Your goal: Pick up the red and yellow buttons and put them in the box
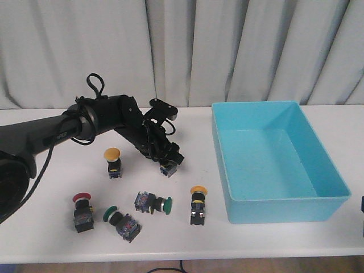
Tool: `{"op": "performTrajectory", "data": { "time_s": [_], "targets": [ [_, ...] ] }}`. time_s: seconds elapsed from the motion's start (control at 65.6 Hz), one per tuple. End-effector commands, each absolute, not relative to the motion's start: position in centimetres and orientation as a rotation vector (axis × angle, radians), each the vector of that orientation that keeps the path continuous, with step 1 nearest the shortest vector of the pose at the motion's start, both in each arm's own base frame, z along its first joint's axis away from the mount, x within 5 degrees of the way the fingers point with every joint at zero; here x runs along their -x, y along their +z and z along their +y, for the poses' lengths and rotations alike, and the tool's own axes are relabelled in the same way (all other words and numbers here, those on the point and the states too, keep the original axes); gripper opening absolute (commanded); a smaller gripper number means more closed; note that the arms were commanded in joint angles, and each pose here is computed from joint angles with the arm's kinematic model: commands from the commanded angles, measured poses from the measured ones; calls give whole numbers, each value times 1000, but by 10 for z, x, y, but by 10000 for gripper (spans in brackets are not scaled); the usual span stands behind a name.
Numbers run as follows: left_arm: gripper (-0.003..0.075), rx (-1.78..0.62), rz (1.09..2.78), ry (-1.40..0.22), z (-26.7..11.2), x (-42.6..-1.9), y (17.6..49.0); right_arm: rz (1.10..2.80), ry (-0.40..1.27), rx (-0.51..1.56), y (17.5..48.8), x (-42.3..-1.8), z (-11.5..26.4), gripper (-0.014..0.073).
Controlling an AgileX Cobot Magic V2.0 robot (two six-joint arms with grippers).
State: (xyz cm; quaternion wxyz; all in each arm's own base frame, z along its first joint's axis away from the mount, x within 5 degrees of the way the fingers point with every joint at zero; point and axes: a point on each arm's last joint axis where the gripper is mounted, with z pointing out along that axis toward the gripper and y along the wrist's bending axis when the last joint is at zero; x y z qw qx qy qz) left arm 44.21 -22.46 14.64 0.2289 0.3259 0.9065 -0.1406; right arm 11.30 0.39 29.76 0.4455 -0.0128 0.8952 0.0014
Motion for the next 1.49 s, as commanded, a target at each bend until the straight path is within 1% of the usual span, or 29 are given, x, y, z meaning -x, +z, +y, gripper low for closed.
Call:
{"op": "performTrajectory", "data": {
  "time_s": [0.0, 0.046, 0.198, 0.274, 0.351, 0.473, 0.549, 0.64, 0.732, 0.793, 0.808, 0.839, 0.884, 0.976, 0.991, 1.098, 1.189, 1.326, 1.479],
  "targets": [
    [363, -841, 2361, -396, -228, -447, 189, 2136, -3, 36, 312, -118, 4, 453],
    [324, -841, 2361, -396, -228, -447, 189, 2136, -3, 36, 312, -118, 4, 453],
    [230, -847, 2367, -400, -228, -445, 192, 2136, -3, 36, 312, -118, 4, 453],
    [197, -851, 2368, -407, -227, -443, 198, 2136, -3, 36, 312, -118, 4, 453],
    [176, -859, 2368, -418, -226, -438, 211, 2136, -3, 36, 312, -118, 4, 453],
    [166, -878, 2347, -437, -220, -426, 246, 2136, -3, 36, 312, -118, 4, 453],
    [166, -878, 2315, -446, -213, -416, 276, 2136, -3, 36, 312, -118, 4, 453],
    [167, -862, 2296, -477, -201, -403, 306, 2136, -3, 36, 312, -118, 4, 453],
    [167, -810, 2280, -516, -184, -386, 329, 2136, -3, 36, 312, -118, 4, 453],
    [167, -766, 2275, -527, -169, -373, 337, 2136, -3, 36, 312, -118, 4, 453],
    [167, -755, 2260, -530, -166, -367, 343, 2136, -3, 36, 312, -118, 4, 453],
    [167, -741, 2261, -527, -161, -362, 343, 2136, -3, 36, 312, -118, 4, 453],
    [167, -709, 2237, -511, -149, -348, 353, 2135, -3, 37, 312, -118, 4, 453],
    [167, -650, 2202, -477, -131, -321, 359, 2135, -3, 37, 312, -118, 4, 453],
    [167, -641, 2182, -471, -129, -317, 364, 2136, -3, 37, 312, -118, 4, 453],
    [167, -613, 2118, -434, -115, -281, 368, 2136, -2, 36, 312, -118, 4, 453],
    [167, -585, 2090, -433, -105, -253, 363, 2136, -2, 36, 312, -118, 4, 453],
    [167, -554, 2121, -445, -95, -222, 340, 2136, -1, 36, 312, -118, 4, 453],
    [167, -509, 2132, -461, -91, -208, 318, 2136, 0, 35, 312, -118, 4, 453]
  ]
}}
